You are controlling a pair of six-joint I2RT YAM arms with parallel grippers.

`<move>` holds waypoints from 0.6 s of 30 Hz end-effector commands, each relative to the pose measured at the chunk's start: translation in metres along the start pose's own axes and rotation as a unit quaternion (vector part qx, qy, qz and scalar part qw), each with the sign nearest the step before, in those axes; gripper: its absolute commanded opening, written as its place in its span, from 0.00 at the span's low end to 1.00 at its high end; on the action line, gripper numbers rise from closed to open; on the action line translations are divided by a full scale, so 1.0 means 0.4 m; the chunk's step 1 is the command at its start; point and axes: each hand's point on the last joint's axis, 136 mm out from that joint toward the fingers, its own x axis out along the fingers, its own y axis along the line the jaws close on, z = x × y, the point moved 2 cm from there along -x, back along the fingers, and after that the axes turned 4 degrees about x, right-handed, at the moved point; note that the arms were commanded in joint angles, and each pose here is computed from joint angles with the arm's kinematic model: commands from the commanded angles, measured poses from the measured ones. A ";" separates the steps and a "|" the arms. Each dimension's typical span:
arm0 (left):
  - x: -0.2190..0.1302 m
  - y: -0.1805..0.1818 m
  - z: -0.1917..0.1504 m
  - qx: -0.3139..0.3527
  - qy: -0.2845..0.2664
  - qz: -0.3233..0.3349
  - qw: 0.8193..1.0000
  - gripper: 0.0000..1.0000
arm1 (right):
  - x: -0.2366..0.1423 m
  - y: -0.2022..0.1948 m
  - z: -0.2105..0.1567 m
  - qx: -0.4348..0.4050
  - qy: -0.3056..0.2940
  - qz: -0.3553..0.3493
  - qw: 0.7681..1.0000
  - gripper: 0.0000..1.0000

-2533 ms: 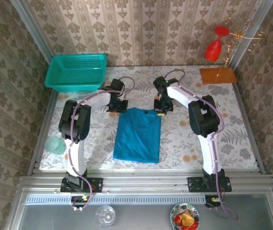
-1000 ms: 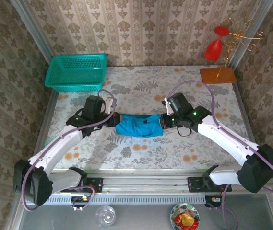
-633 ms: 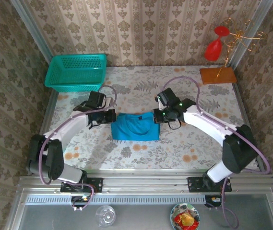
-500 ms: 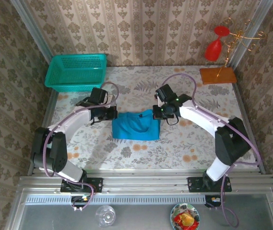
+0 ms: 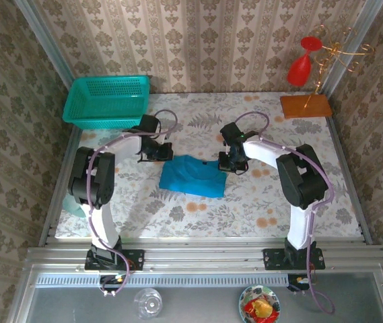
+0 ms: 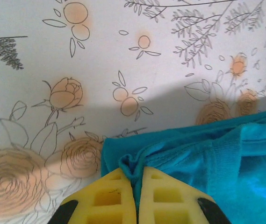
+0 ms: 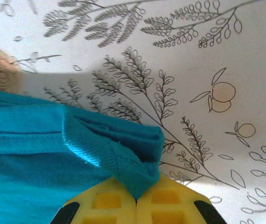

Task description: Fold the inside-out t-shirt

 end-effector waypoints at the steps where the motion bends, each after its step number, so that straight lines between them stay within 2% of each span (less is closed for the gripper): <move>1: 0.010 0.022 0.008 0.004 0.014 0.016 1.000 0.00 | 0.013 -0.024 -0.010 0.015 0.021 -0.017 1.000 0.00; 4: 0.017 0.051 0.000 -0.005 0.025 0.045 0.999 0.02 | 0.008 -0.023 -0.010 0.013 0.021 -0.017 1.000 0.00; 10: 0.014 0.043 0.005 -0.009 0.010 0.034 0.999 0.13 | -0.001 -0.019 -0.006 0.010 0.022 -0.018 1.000 0.00; 14: -0.032 0.019 0.028 -0.008 -0.024 0.023 0.999 0.12 | -0.026 -0.008 0.002 0.010 0.012 -0.010 1.000 0.00; 17: -0.064 0.004 0.040 -0.005 -0.034 0.021 0.999 0.19 | -0.052 -0.001 0.011 0.009 0.000 -0.007 1.000 0.00; 18: -0.075 0.000 0.043 -0.003 -0.036 0.022 0.999 0.22 | -0.061 -0.002 0.014 0.009 -0.002 -0.011 1.000 0.05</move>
